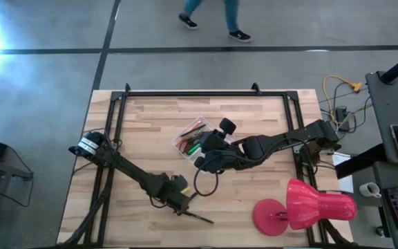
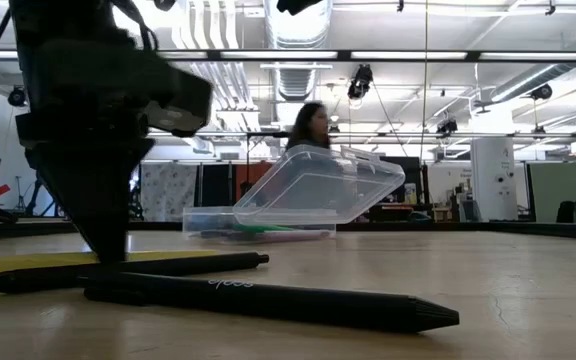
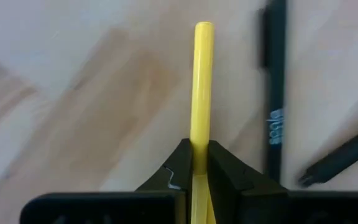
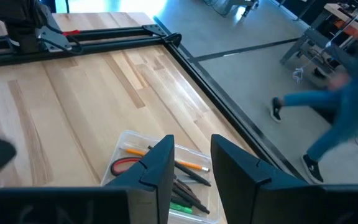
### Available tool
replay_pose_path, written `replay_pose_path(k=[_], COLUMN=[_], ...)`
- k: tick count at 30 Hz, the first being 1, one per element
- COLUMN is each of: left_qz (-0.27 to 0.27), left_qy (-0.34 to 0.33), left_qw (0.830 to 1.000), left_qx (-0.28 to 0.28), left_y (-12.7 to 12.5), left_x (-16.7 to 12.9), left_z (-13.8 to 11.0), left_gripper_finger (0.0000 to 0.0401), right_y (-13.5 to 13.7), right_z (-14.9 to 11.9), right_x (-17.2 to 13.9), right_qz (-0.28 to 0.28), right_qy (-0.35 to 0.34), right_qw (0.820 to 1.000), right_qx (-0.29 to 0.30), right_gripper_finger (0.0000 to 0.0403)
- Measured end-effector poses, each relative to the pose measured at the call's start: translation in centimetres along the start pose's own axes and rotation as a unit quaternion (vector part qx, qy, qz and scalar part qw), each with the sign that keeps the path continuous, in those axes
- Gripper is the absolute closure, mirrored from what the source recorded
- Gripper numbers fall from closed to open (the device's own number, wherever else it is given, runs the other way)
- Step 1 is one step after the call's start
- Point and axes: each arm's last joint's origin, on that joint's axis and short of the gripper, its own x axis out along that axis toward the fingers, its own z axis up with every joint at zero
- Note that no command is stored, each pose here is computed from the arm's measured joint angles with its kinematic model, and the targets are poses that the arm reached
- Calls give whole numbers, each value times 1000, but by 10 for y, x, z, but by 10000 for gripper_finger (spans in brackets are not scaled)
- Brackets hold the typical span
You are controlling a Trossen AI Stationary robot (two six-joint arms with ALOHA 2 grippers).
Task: Pick & place school supplies into a supply box
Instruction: Put the yellow pen into the transparent supply box
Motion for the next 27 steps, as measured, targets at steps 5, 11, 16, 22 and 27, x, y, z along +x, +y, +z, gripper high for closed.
replay_pose_path(k=[5,11,16,22,27], left_qz=[-16,-29,15,20,-40], left_qy=[-71,-200,-225,-233,-223], left_qw=[997,978,973,972,974], left_qx=[-22,-54,-46,-35,-23], left_y=[14,46,80,121,151], left_x=[-57,-121,-123,-114,-97], left_z=[11,27,72,125,146], left_gripper_finger=[391,391,391,382,374], right_y=[0,1,1,1,1], right_z=[0,2,2,3,3], right_x=[0,0,0,0,0], right_qz=[1,3,4,4,5], right_qy=[-2,-8,-9,-9,-12], right_qw=[1000,1000,1000,1000,1000], right_qx=[3,11,11,12,15], right_gripper_finger=[303,309,316,323,326])
